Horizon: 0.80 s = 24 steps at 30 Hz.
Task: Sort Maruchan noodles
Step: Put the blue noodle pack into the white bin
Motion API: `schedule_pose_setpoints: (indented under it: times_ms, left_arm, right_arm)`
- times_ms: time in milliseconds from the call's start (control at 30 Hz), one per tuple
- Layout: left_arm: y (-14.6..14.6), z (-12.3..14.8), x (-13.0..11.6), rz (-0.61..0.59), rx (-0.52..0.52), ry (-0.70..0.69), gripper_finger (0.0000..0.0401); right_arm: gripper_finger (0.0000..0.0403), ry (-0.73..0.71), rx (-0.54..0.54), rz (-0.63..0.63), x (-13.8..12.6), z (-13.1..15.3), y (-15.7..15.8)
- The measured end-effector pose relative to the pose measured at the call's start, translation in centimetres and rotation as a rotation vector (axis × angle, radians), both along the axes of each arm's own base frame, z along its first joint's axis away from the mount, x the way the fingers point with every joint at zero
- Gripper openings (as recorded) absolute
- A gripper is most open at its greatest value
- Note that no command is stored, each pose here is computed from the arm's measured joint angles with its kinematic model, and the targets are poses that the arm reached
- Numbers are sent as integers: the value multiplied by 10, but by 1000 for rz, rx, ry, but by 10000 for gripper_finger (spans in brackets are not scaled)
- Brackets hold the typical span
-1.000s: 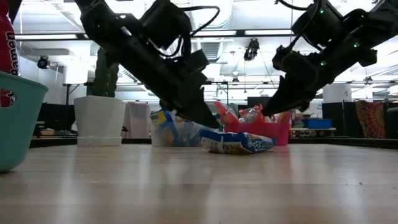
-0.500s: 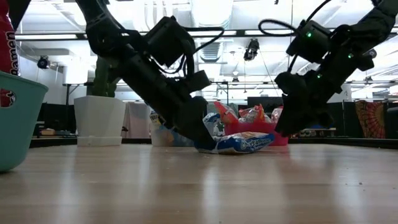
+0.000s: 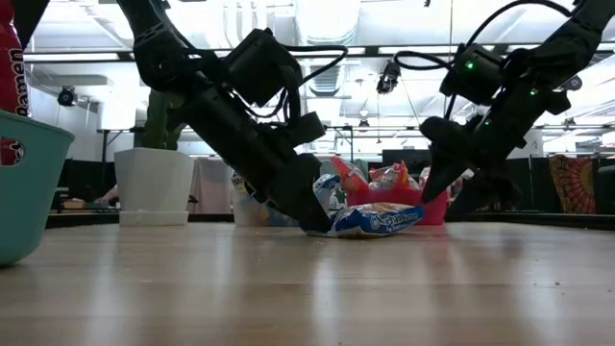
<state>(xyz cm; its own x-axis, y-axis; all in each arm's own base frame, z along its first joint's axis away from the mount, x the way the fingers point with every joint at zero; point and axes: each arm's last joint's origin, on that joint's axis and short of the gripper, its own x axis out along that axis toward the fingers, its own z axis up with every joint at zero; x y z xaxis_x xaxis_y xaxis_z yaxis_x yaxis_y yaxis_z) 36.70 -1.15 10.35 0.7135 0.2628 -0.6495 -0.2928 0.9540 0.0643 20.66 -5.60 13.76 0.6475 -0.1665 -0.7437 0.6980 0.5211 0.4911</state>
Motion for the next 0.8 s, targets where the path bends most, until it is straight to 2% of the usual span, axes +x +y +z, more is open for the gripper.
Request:
schedule_pose_setpoints:
  times_ms: [267, 533, 800]
  left_arm:
    - [0, 0, 0, -3, 3, 1, 60]
    - [0, 0, 0, -5, 5, 1, 60]
    - [0, 0, 0, -6, 5, 1, 60]
  right_arm:
    - [259, -4, 9, 7, 7, -10, -2]
    - [256, -111, 40, 60, 25, -23, -5]
    - [251, -196, 89, 59, 31, -22, -6]
